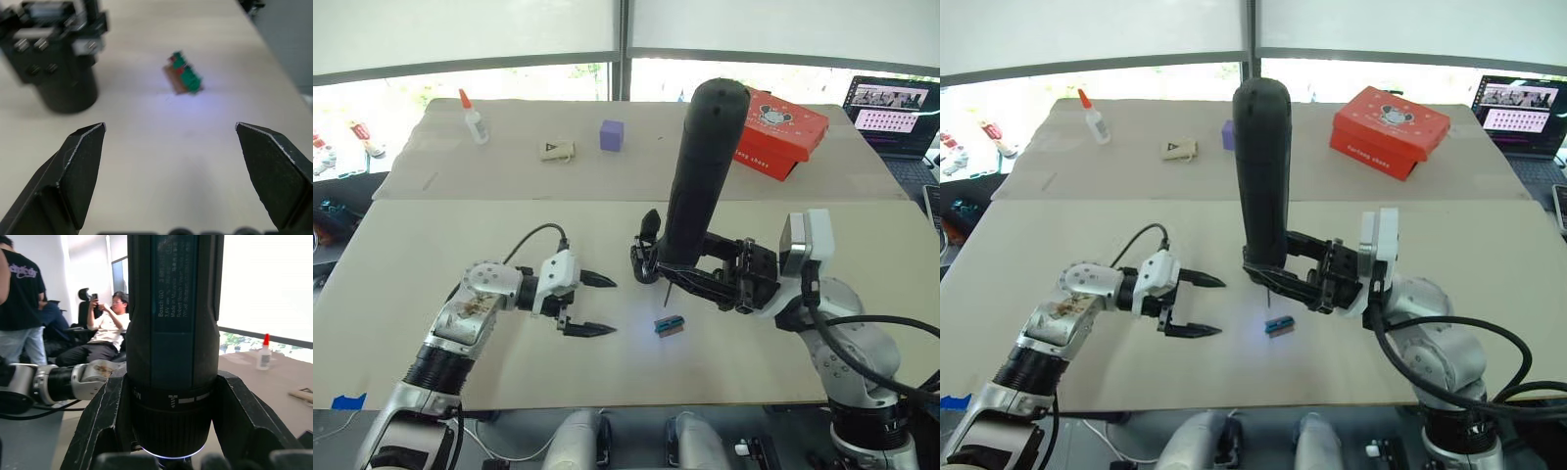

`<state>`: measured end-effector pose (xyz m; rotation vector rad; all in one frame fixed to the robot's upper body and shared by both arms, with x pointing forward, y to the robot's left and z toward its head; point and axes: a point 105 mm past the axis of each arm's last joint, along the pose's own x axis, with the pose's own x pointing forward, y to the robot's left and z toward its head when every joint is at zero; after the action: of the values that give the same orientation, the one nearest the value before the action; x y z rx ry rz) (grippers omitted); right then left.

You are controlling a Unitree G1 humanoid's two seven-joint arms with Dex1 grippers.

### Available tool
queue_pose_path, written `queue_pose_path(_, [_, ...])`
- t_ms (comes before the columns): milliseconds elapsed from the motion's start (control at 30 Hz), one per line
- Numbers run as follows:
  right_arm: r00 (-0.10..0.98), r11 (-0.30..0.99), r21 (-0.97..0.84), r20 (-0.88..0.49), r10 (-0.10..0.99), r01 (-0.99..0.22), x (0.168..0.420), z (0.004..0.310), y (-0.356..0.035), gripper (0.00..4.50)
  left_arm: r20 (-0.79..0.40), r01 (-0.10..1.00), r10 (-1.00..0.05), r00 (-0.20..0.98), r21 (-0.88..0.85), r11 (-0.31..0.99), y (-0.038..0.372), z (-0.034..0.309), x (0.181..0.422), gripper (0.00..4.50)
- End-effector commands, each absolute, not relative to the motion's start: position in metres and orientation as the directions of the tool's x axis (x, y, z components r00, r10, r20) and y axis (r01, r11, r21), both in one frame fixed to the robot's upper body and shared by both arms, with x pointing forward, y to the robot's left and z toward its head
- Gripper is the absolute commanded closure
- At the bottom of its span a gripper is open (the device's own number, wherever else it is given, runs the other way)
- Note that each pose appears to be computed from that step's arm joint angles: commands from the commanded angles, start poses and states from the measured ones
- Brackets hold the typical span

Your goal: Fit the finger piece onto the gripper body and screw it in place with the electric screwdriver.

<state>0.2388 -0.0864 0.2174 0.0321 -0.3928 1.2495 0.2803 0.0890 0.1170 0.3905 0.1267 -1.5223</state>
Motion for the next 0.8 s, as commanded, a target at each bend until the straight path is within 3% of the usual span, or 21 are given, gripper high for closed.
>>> queue_pose_path(33, [0.267, 0.364, -0.247, 0.351, 0.897, -0.898, 0.231, 0.224, -0.085, 2.61, -0.304, 0.983, -0.952, 0.038, 0.182, -0.019, 0.070, 0.114, 0.274, 0.00])
queue_pose_path(267, [0.323, 0.412, -0.220, 0.349, 0.880, -0.884, 0.233, 0.216, -0.082, 2.61, -0.334, 0.978, -0.943, -0.009, 0.193, -0.078, 0.062, 0.105, 0.267, 0.00])
queue_pose_path(800, [0.359, 0.438, -0.201, 0.333, 0.872, -0.876, 0.241, 0.201, -0.084, 2.61, -0.343, 0.980, -0.939, 0.023, 0.192, -0.046, 0.060, 0.098, 0.276, 0.00])
